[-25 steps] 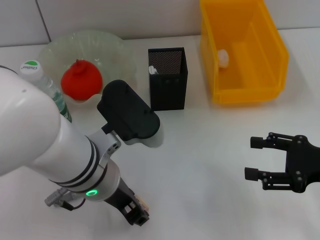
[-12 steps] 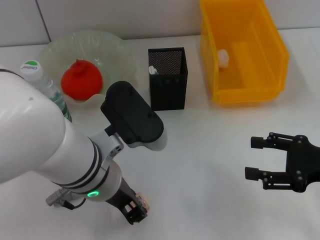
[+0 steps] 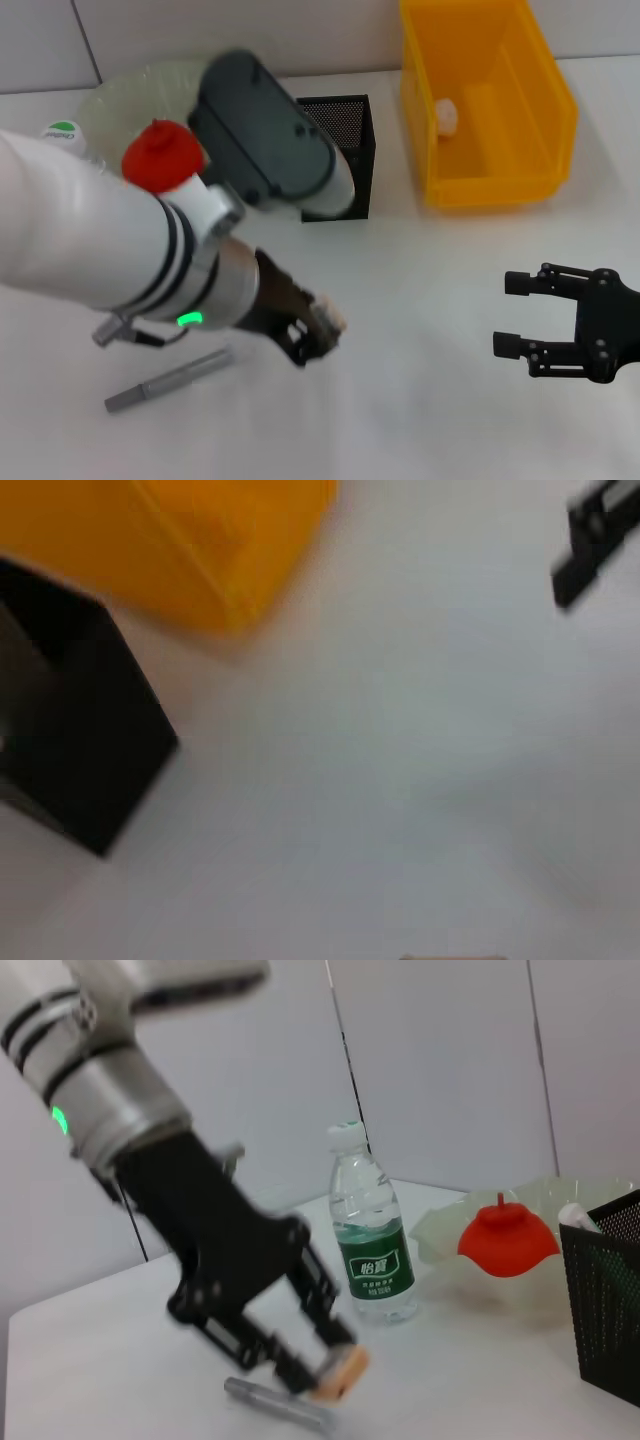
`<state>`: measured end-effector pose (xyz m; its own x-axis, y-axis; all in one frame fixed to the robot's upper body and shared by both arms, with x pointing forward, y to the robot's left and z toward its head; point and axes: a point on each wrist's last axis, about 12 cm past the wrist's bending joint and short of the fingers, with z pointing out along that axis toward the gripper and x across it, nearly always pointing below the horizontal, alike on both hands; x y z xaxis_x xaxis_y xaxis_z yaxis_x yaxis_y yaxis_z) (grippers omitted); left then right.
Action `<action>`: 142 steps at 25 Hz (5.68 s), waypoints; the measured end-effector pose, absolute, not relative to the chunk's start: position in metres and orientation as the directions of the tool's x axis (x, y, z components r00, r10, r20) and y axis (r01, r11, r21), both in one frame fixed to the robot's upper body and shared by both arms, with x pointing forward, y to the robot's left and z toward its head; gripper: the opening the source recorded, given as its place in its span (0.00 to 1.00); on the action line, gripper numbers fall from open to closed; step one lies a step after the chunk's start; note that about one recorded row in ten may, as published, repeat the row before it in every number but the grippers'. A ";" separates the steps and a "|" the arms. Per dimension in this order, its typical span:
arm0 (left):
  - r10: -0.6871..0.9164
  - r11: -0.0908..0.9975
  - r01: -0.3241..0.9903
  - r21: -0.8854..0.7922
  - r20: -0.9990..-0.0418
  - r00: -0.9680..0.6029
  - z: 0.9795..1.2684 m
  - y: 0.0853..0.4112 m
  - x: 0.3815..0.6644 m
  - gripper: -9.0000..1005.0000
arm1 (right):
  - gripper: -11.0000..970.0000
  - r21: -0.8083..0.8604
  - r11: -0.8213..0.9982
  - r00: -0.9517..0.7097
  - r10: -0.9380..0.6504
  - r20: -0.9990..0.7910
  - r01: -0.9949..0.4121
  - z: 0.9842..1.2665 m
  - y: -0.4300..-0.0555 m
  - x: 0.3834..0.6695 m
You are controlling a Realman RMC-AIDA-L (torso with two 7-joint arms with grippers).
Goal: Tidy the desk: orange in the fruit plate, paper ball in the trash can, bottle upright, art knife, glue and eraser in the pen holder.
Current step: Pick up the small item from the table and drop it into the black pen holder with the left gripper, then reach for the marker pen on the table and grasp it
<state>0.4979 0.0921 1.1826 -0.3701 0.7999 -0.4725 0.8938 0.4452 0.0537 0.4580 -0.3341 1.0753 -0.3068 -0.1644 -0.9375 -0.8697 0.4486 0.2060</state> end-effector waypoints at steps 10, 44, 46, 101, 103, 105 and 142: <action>0.620 0.545 0.820 0.174 -0.742 -0.255 1.228 0.087 0.547 0.39 | 0.83 0.202 0.445 -0.301 -0.164 -0.939 -0.872 1.076 -0.333 0.460; 0.611 0.605 0.762 0.231 -0.748 -0.258 1.169 0.074 0.619 0.46 | 0.83 0.199 0.437 -0.295 -0.163 -0.941 -0.877 1.079 -0.330 0.465; 0.606 0.603 0.765 0.227 -0.754 -0.254 1.171 0.073 0.618 0.47 | 0.83 0.198 0.437 -0.295 -0.165 -0.941 -0.878 1.079 -0.330 0.465; 0.914 0.371 0.928 0.030 -0.191 -0.359 1.147 0.118 0.540 0.77 | 0.83 0.203 0.436 -0.297 -0.158 -0.942 -0.877 1.080 -0.331 0.464; 0.920 0.355 0.934 0.035 -0.193 -0.342 1.146 0.117 0.541 0.76 | 0.83 0.203 0.436 -0.297 -0.158 -0.942 -0.877 1.080 -0.331 0.464; 0.923 0.347 0.937 0.038 -0.190 -0.334 1.145 0.118 0.542 0.72 | 0.83 0.203 0.435 -0.296 -0.158 -0.942 -0.877 1.080 -0.331 0.464; 0.928 0.347 0.938 0.009 -0.147 -0.342 1.126 0.127 0.556 0.42 | 0.83 0.204 0.428 -0.293 -0.154 -0.944 -0.881 1.082 -0.331 0.462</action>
<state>0.5560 0.1267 1.1262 -0.3423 0.9281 -0.1465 0.9377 0.3473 0.0090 0.4619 -0.3314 1.0815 -0.2931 -0.1537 -0.9436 -0.8806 0.4278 0.2039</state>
